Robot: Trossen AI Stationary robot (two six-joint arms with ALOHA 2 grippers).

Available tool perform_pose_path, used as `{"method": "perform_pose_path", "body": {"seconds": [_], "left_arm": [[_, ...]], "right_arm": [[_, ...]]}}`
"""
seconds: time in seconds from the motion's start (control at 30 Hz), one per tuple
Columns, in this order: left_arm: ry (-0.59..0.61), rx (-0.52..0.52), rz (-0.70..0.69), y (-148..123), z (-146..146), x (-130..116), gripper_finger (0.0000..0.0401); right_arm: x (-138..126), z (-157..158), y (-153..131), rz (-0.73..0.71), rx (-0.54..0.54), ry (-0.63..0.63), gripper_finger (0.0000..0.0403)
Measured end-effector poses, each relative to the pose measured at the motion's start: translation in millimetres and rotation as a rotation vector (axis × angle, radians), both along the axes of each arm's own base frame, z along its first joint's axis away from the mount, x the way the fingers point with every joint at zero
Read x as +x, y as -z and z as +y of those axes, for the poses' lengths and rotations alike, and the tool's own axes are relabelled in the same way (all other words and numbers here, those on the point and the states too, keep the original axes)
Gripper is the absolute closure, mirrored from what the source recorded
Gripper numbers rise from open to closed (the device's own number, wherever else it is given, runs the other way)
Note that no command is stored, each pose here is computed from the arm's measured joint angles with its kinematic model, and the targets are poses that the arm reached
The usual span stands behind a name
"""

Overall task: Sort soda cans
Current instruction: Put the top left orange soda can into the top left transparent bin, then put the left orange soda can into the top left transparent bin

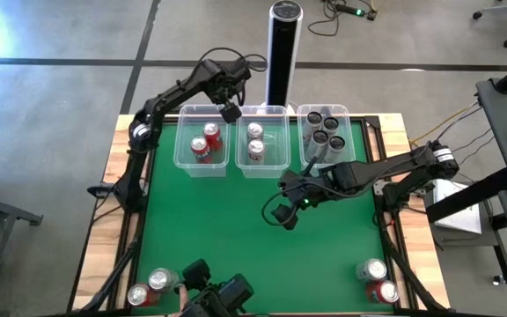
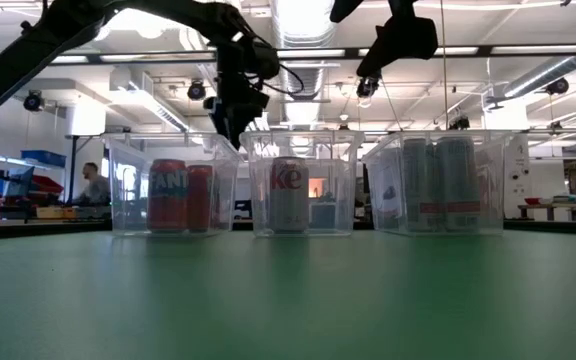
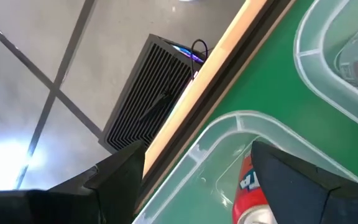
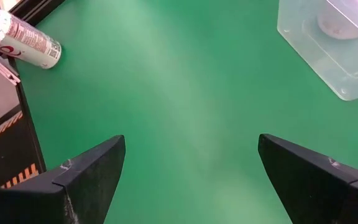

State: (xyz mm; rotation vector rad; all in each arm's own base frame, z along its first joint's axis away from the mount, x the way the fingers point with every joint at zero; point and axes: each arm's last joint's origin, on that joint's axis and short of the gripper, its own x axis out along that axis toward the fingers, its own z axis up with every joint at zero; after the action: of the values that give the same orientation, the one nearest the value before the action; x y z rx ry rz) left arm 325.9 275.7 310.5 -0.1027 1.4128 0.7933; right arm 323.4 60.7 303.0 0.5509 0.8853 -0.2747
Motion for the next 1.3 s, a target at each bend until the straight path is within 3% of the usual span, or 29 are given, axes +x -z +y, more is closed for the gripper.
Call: {"method": "perform_pose_path", "body": {"seconds": [0.13,0.27,0.4,0.57,0.67,0.8,1.03,1.2,1.3], "left_arm": [[0.003,-0.026,-0.084,-22,-11,-9,0.0123],[0.012,-0.144,-0.291,-64,-43,-27,0.0123],[0.125,-0.135,-0.437,-107,-106,-39,0.0123],[0.309,-0.144,-0.52,-128,-205,-58,0.0123],[0.391,-0.163,-0.53,-126,-263,-80,0.0123],[0.436,-0.323,-0.533,-110,-321,-118,0.0123],[0.265,-0.544,-0.502,-71,-378,-178,0.0112],[0.221,-0.678,-0.452,-41,-422,-195,0.011],[0.225,-0.691,-0.377,-28,-447,-202,0.0114]], "right_arm": [[0,-1,-2,-0.007,-0.043,-0.006,0.0039],[2,1,-16,-0.07,-0.212,0.032,0.0039],[3,5,-23,-0.132,-0.414,0.086,0.0039],[7,18,-17,-0.187,-0.455,0.058,0.0039],[9,30,-8,-0.189,-0.456,0.034,0.0039],[11,44,2,-0.184,-0.481,0.05,0.0039],[23,65,8,-0.203,-0.443,0.058,0.0039],[36,74,23,-0.127,-0.415,-0.027,0.0039],[42,79,35,-0.085,-0.407,-0.062,0.0039]]}}
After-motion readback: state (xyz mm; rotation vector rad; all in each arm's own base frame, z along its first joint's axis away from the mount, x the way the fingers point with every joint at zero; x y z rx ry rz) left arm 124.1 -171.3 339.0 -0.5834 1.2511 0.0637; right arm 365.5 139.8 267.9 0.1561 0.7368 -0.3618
